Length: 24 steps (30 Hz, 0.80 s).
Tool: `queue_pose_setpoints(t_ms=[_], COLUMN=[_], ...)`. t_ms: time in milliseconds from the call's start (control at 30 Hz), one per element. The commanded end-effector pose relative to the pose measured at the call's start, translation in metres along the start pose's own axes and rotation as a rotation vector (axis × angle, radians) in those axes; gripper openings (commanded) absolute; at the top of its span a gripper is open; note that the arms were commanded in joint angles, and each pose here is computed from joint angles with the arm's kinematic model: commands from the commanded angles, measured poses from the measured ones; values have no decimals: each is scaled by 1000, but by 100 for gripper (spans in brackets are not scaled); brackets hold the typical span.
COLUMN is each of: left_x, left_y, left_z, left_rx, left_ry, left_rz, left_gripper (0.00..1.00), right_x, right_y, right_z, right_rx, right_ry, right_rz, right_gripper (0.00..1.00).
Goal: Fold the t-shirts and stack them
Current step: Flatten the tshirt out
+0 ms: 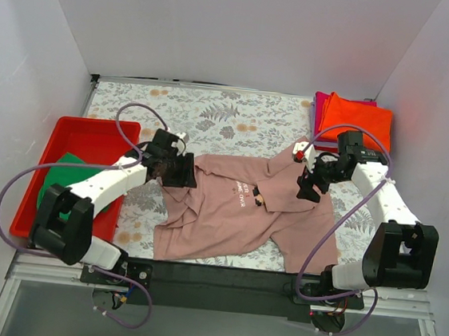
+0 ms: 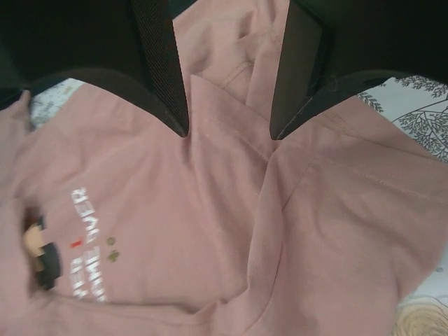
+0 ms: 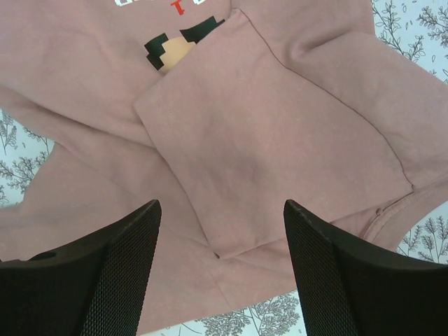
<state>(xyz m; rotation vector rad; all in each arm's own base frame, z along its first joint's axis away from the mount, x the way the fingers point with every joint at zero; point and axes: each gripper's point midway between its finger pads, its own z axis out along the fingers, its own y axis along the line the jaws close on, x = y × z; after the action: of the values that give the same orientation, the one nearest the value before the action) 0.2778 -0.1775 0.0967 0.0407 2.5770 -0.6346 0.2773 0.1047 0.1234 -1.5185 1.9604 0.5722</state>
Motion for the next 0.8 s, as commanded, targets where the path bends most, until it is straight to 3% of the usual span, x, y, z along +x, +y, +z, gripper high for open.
queue_pose_setpoints(t_ms=[0, 133, 467, 767], left_x=[8, 11, 2, 11], left_y=[9, 29, 21, 54], left_z=[15, 27, 4, 16], left_rx=[-108, -226, -197, -333], left_ry=[37, 57, -14, 44], left_rz=[52, 75, 114, 131], left_gripper=[49, 49, 48, 40], right_x=[-5, -1, 5, 6], right_y=[13, 17, 23, 26], right_z=[3, 3, 6, 5], right_rx=[-43, -43, -56, -54], right_ry=[-45, -37, -30, -29], right_rz=[39, 48, 64, 67], right_gripper=[77, 76, 76, 75])
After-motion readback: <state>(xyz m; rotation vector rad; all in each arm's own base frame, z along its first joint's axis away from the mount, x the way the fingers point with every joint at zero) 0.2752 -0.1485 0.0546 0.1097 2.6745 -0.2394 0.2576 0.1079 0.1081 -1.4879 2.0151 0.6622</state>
